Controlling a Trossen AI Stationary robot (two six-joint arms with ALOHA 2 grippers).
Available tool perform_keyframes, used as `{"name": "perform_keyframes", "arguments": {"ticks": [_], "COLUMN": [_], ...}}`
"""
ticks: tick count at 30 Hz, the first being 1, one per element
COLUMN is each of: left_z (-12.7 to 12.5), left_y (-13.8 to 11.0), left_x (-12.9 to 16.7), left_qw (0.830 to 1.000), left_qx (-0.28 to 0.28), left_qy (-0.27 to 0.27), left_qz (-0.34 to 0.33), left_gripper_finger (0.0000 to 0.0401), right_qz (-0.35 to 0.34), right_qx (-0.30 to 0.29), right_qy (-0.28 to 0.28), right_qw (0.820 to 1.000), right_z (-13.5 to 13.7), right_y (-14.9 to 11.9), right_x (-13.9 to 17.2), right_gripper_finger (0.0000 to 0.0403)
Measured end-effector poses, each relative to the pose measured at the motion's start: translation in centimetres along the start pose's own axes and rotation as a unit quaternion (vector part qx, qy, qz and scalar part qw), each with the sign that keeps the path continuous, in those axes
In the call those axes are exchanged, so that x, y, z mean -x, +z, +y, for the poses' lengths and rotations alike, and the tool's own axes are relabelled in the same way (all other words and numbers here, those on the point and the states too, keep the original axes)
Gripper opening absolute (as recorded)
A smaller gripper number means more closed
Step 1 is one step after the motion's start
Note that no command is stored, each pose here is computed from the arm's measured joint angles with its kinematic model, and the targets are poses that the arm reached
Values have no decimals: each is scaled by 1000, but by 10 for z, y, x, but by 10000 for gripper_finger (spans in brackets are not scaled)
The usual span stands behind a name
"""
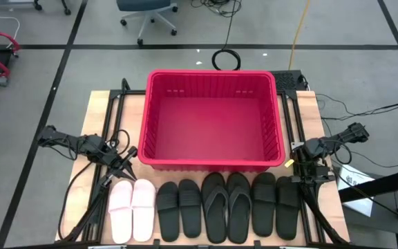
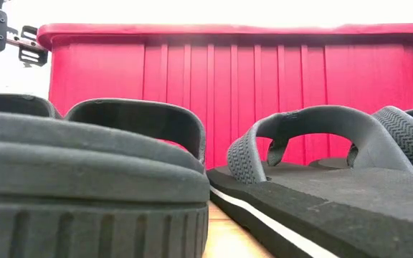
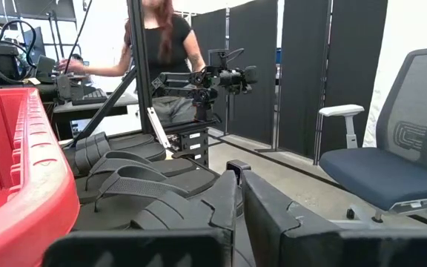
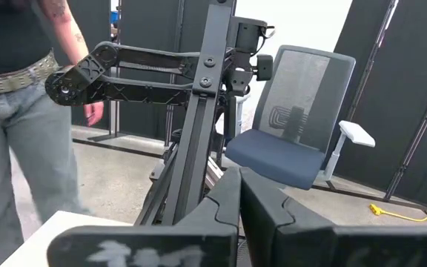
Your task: Pick and place slides into bin
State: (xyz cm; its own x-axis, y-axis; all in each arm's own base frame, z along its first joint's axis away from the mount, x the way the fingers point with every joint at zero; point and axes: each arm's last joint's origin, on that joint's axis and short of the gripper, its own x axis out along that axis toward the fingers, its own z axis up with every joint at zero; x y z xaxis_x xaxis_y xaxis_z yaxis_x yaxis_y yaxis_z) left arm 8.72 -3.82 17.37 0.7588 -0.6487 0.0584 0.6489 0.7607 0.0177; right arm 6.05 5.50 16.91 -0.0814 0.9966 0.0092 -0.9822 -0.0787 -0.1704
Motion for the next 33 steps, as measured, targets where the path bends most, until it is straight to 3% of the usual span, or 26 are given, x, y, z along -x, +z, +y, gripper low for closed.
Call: {"name": "perform_keyframes", "arguments": {"ticks": [13,25,33], "left_z": [0,0,0], "left_y": [0,0,0], "left_x": [0,0,0], "left_qw": [1000,1000,1000], "left_qx": [0,0,0], "left_qy": [0,0,0], "left_qz": [0,0,0], "left_gripper_finger": [2,28,19], "right_qz": [0,0,0], "right_qx": [0,0,12], "right_qy": [0,0,0], "right_qw": [1000,1000,1000], "right_z": [0,0,0], "right_y": [0,0,0], "right_x": [0,0,0], "right_gripper_finger": [0,0,0]}}
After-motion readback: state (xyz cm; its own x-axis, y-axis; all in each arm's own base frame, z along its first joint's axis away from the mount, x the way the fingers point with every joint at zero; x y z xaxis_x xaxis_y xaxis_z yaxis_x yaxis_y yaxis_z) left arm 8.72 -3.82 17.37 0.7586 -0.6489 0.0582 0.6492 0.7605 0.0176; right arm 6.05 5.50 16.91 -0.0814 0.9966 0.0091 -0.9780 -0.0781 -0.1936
